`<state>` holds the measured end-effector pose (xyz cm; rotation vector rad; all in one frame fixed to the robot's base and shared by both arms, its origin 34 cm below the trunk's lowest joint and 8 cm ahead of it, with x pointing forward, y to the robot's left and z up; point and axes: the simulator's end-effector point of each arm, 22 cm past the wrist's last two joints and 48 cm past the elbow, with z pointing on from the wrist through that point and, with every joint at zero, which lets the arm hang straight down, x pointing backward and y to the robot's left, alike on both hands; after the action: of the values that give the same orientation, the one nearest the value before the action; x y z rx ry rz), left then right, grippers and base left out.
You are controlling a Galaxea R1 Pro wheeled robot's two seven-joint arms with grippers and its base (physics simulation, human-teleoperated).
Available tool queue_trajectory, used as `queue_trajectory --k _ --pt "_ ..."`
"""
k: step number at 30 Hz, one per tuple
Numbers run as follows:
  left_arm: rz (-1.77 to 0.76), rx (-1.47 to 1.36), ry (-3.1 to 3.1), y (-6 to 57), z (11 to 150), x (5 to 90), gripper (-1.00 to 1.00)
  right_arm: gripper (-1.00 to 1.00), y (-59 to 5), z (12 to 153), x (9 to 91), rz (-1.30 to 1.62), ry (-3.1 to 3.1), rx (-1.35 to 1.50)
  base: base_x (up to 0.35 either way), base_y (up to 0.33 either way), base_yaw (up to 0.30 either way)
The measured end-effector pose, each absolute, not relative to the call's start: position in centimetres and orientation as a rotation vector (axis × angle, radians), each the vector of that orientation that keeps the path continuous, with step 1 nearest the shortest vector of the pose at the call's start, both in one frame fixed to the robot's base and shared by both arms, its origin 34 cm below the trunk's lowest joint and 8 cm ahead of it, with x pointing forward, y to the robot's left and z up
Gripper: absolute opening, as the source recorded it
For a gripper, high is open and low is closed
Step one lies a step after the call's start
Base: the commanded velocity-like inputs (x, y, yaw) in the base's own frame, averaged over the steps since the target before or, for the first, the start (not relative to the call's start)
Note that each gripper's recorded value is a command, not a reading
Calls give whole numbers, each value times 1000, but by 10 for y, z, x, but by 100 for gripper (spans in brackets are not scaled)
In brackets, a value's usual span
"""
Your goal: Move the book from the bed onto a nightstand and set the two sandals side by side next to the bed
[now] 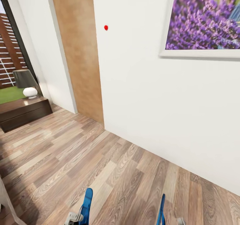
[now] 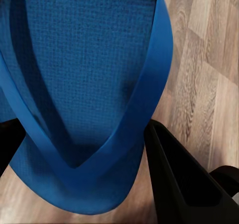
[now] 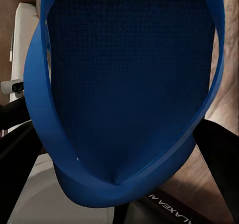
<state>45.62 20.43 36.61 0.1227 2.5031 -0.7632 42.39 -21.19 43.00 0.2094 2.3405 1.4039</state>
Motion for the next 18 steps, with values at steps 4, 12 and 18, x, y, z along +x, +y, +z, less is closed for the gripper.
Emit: queue_trajectory --k 4,12,18 --pt "-763 123 2503 204 366 456 -100 -100 -212 430 424 1404 2340 209 279 -142 1" --pt "-763 123 2503 204 366 456 -100 -100 -211 430 424 1405 2340 209 262 -207 2" --pt "-763 120 2502 205 366 456 -100 -100 -211 430 425 1404 2339 212 85 -78 183"
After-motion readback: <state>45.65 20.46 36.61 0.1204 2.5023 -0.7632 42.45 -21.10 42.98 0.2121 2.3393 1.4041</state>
